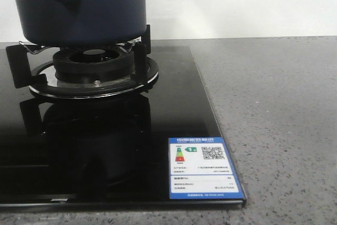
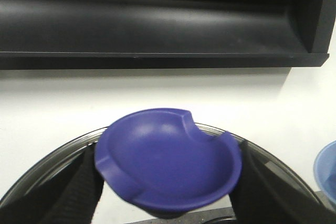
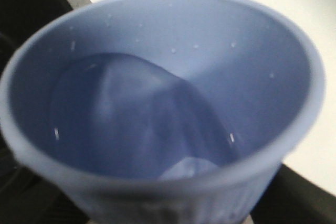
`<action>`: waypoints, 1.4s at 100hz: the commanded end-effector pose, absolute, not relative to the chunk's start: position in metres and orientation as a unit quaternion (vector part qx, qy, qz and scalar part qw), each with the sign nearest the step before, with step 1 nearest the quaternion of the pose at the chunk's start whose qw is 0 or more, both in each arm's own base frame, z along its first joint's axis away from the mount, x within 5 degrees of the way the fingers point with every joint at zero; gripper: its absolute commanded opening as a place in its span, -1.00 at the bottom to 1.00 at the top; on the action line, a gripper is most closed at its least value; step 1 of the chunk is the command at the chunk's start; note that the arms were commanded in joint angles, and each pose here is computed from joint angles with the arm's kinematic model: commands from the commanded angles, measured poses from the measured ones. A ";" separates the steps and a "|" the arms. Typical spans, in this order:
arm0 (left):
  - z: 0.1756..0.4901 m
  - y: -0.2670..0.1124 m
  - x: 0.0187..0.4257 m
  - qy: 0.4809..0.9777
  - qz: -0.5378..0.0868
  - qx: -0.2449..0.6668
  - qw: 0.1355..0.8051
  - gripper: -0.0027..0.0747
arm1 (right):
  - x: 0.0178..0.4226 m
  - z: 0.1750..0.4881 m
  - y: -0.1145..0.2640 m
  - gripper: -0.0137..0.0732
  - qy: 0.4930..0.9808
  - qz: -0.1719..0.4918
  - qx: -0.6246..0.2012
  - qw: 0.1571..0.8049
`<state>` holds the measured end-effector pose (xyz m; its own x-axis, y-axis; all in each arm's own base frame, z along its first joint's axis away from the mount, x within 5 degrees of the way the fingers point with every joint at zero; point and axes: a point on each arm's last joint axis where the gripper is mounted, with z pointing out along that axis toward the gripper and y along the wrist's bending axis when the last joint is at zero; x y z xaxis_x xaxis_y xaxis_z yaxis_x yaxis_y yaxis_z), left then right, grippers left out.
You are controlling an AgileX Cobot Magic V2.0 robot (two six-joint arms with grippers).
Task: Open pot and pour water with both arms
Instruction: 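Carry the held cup with the right gripper over the open pot, then tilt the cup with the right gripper to pour water into the pot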
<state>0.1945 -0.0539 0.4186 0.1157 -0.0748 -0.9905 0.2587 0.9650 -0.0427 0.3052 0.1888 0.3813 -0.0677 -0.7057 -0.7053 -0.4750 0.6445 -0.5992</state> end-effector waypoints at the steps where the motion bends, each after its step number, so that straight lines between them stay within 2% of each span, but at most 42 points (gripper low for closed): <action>1: 0.443 -0.048 0.186 0.597 -0.110 0.051 0.793 0.10 | 0.297 0.415 0.194 0.12 0.661 -0.139 -0.430 0.599; 27: 0.443 -0.048 0.186 0.597 -0.110 0.051 0.793 0.10 | 0.303 0.409 0.208 0.12 0.640 -0.201 -0.465 0.578; 63: 0.443 -0.048 0.186 0.597 -0.110 0.051 0.793 0.10 | 0.303 0.407 0.217 0.12 0.604 -0.245 -0.495 0.575; 108: 0.443 -0.048 0.186 0.597 -0.110 0.051 0.793 0.10 | 0.295 0.414 0.236 0.12 0.497 -0.316 -0.552 0.590; 140: 0.443 -0.048 0.186 0.597 -0.110 0.051 0.793 0.10 | 0.303 0.402 0.246 0.12 0.463 -0.356 -0.577 0.570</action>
<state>0.1945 -0.0539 0.4186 0.1157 -0.0748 -0.9905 0.2587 0.9650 -0.0427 0.3105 0.2513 0.3692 0.2839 -0.9460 -0.1564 -0.2427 0.0869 -0.9662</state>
